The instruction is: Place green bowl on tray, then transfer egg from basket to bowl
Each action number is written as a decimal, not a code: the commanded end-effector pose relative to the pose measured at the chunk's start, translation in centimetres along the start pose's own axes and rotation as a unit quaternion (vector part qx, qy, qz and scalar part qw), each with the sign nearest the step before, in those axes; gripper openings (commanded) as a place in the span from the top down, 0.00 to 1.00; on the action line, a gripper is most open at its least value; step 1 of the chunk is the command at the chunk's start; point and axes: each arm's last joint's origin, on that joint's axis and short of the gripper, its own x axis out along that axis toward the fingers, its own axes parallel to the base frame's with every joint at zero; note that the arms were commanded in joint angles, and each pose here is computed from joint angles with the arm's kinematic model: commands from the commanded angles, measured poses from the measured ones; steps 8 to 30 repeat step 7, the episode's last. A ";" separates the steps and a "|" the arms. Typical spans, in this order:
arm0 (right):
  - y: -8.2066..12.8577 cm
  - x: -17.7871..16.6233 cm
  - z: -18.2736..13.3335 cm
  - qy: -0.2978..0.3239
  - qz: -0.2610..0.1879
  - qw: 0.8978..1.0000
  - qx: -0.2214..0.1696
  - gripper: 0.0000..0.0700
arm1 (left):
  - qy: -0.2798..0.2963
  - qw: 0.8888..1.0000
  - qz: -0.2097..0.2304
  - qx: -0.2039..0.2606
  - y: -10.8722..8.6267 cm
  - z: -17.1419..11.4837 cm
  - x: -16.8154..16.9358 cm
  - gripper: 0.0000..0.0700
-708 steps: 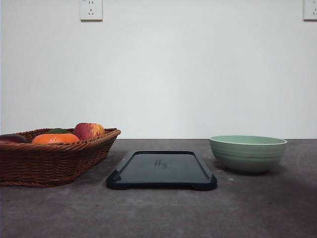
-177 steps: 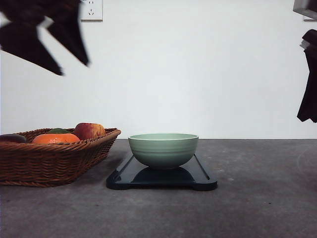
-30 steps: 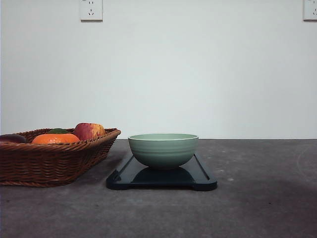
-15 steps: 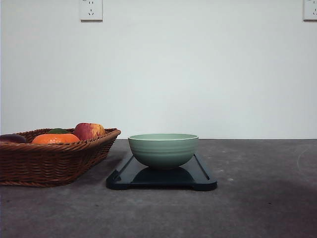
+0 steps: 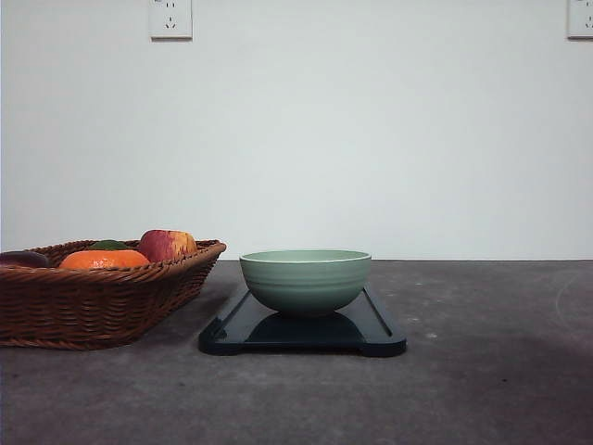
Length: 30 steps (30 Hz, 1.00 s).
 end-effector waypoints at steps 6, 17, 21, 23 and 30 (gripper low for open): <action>0.0 0.0 0.0 -0.004 0.001 1.000 0.007 0.98 | 0.012 1.000 0.003 0.004 0.1 -0.7 0.2 1.00; 0.0 0.0 0.0 -0.004 0.001 1.000 0.007 0.98 | 0.012 1.000 0.003 0.004 0.1 -0.7 0.2 1.00; 0.0 0.0 0.0 -0.004 0.001 1.000 0.007 0.98 | 0.012 1.000 0.003 0.004 0.1 -0.7 0.2 1.00; 0.0 0.0 0.0 -0.004 0.001 1.000 0.007 0.98 | 0.012 1.000 0.003 0.004 0.1 -0.7 0.2 1.00; 0.0 0.0 0.0 -0.004 0.001 1.000 0.007 0.98 | 0.012 1.000 0.003 0.004 0.1 -0.7 0.2 1.00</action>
